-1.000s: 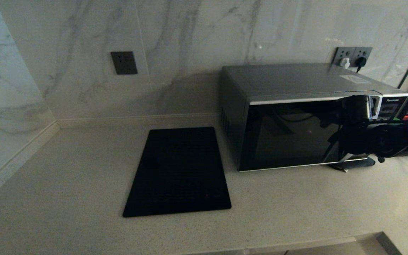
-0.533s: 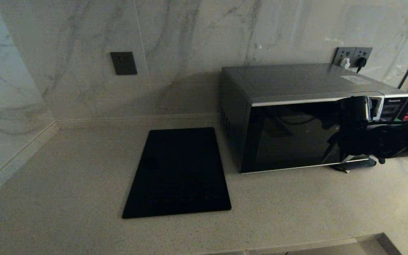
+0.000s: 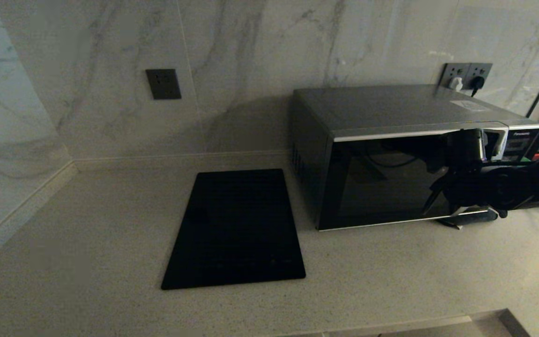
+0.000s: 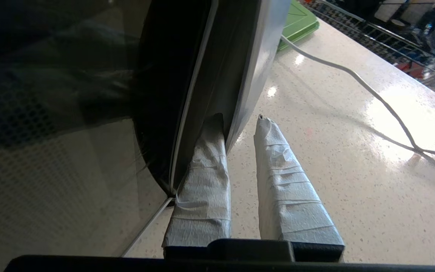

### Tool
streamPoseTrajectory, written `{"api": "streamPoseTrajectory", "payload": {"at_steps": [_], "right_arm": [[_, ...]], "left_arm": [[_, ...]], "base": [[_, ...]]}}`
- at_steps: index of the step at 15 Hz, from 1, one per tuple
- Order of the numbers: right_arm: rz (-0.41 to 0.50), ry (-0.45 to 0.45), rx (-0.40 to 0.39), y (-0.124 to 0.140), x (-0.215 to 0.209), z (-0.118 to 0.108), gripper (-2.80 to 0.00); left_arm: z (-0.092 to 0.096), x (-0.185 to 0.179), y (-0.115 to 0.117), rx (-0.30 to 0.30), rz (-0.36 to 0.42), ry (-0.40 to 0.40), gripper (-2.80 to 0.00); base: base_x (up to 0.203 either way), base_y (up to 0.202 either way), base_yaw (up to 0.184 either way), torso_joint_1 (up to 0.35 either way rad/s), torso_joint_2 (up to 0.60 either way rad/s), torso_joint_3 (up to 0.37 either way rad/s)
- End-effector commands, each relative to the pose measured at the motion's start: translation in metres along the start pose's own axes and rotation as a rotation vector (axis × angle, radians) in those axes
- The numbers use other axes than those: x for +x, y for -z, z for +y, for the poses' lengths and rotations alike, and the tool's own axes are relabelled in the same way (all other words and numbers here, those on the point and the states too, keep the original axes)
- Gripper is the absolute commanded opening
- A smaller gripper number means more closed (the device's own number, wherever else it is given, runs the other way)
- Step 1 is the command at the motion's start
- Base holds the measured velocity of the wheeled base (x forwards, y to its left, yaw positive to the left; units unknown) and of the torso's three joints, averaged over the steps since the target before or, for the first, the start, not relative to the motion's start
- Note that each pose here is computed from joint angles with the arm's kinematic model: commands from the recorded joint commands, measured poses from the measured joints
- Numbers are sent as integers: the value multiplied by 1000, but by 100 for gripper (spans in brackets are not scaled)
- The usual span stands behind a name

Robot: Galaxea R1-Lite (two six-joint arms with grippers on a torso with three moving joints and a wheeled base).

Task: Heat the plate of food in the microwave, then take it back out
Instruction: Open the microwave oven

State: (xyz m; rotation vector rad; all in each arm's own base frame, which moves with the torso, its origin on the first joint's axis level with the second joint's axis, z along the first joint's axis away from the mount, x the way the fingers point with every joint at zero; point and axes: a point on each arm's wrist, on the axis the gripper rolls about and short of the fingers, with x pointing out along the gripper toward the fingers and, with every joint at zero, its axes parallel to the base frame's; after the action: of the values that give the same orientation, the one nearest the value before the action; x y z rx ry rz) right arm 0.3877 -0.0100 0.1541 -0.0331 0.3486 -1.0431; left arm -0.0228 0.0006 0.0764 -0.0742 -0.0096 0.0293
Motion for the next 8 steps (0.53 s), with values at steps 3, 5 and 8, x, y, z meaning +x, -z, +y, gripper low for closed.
{"api": "streamPoseTrajectory", "payload": {"at_steps": [3,5,8], "right_arm": [[-5,11,-3,2,-3,1,-280],[-6,7,4,2,-6,1,-280],[-3,9,4,4,-7,-2,-280]], "left_arm": [[0,0,0,-1,1,-1,-280],[0,0,0,-1,1,-1,-280],[0,0,0,-1,1,-1,-280]], "base": [[0,0,0,0,0,0],[0,0,0,0,0,0],[0,0,0,0,0,0]]}}
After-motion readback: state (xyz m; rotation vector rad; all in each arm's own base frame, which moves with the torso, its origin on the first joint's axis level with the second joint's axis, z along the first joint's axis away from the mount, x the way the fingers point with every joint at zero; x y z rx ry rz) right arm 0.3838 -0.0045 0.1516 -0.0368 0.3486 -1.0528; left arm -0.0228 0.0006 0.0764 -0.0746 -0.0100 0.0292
